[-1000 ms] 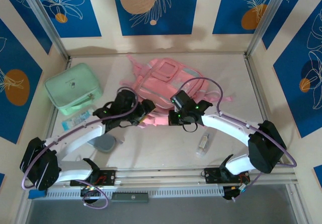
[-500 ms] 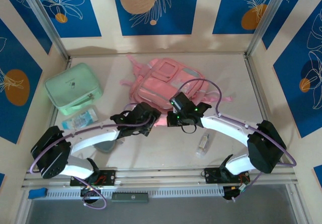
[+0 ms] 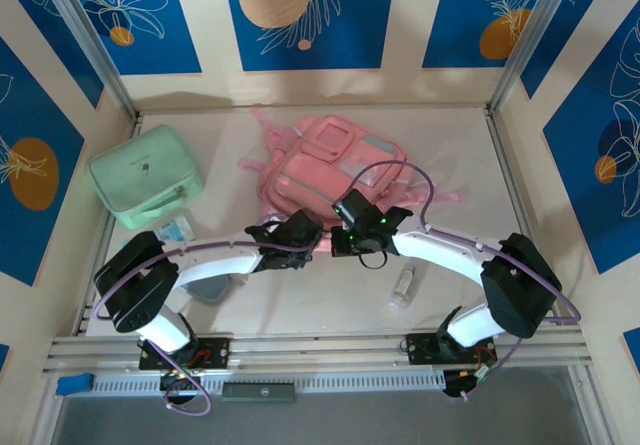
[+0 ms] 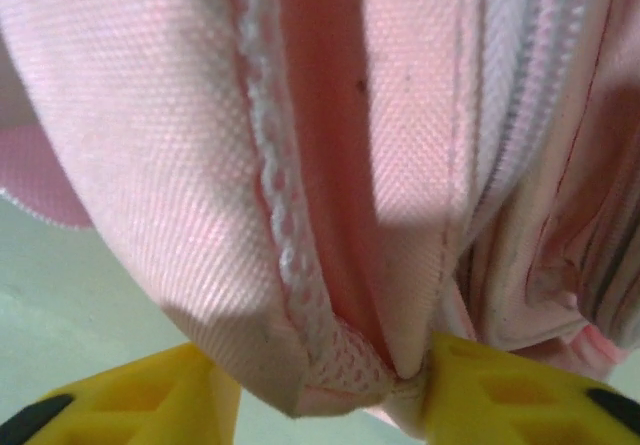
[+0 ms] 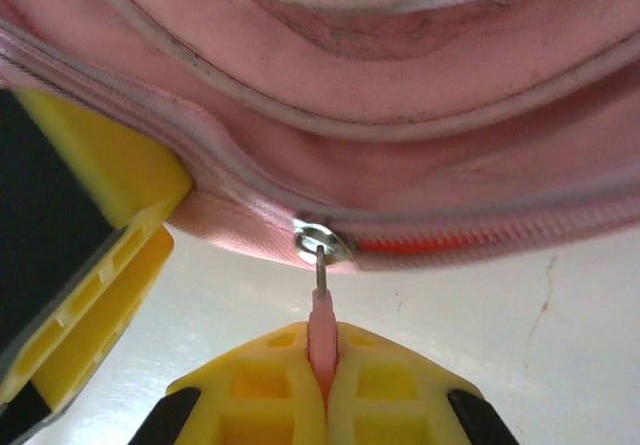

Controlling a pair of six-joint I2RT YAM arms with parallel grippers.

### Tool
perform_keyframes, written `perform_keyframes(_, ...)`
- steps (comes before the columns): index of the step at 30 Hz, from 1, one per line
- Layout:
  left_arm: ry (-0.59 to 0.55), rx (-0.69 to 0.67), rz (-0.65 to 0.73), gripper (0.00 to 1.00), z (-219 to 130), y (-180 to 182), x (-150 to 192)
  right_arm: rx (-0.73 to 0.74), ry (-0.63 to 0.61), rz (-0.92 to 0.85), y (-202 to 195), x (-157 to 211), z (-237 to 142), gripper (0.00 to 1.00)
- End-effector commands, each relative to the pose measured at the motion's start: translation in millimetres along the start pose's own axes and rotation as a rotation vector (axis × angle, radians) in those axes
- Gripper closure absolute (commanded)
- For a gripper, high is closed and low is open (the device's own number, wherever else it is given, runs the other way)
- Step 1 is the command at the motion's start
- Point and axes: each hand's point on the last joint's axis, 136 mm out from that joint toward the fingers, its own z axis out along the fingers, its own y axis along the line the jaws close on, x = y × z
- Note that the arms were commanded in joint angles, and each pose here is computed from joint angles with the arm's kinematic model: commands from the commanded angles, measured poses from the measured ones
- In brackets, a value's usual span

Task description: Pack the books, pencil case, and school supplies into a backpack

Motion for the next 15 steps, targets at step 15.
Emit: perform_keyframes(15, -0.098, 0.069, 0.103, 1.0, -19, 29, -68, 0.35, -0.007, -0.008, -43, -4, -26, 1.0)
